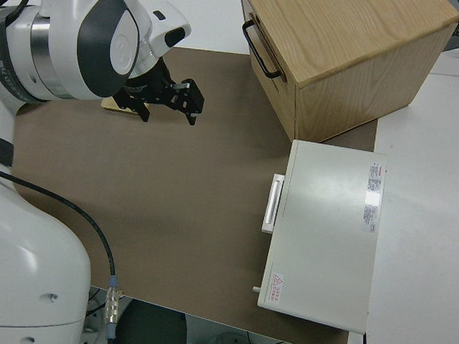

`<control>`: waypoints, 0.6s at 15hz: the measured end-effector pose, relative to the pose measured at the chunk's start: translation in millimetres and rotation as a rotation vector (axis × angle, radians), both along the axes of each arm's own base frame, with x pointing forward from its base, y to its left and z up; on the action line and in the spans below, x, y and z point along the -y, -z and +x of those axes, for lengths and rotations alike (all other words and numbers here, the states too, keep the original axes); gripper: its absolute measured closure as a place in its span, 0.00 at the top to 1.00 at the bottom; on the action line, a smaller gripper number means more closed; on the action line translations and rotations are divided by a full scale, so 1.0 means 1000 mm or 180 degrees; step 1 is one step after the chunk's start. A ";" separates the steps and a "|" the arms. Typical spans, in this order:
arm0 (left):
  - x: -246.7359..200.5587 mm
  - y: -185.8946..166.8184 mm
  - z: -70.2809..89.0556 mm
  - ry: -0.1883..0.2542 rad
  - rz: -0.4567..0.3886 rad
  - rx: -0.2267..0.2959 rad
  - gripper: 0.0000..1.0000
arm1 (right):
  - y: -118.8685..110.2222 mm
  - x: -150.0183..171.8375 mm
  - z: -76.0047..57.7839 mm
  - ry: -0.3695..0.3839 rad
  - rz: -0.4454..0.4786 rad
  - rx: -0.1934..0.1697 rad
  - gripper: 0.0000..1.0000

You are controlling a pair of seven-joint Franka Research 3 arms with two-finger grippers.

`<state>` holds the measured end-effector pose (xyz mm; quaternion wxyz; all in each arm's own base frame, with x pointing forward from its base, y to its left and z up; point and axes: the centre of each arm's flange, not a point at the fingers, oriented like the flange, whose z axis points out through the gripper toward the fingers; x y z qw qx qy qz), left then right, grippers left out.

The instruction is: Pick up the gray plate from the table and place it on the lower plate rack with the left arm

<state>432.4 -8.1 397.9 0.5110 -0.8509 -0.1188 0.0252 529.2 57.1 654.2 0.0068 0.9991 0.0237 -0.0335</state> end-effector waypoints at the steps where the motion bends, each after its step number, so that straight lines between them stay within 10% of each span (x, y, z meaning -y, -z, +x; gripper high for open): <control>1: 0.000 0.000 0.000 0.0001 0.0000 -0.0001 0.23 | 0.000 0.000 0.000 0.0000 0.0000 0.0000 0.99; 9: 0.002 -0.003 0.002 0.0020 -0.0006 0.0012 1.00 | 0.000 0.000 0.000 0.0000 0.0000 0.0000 0.99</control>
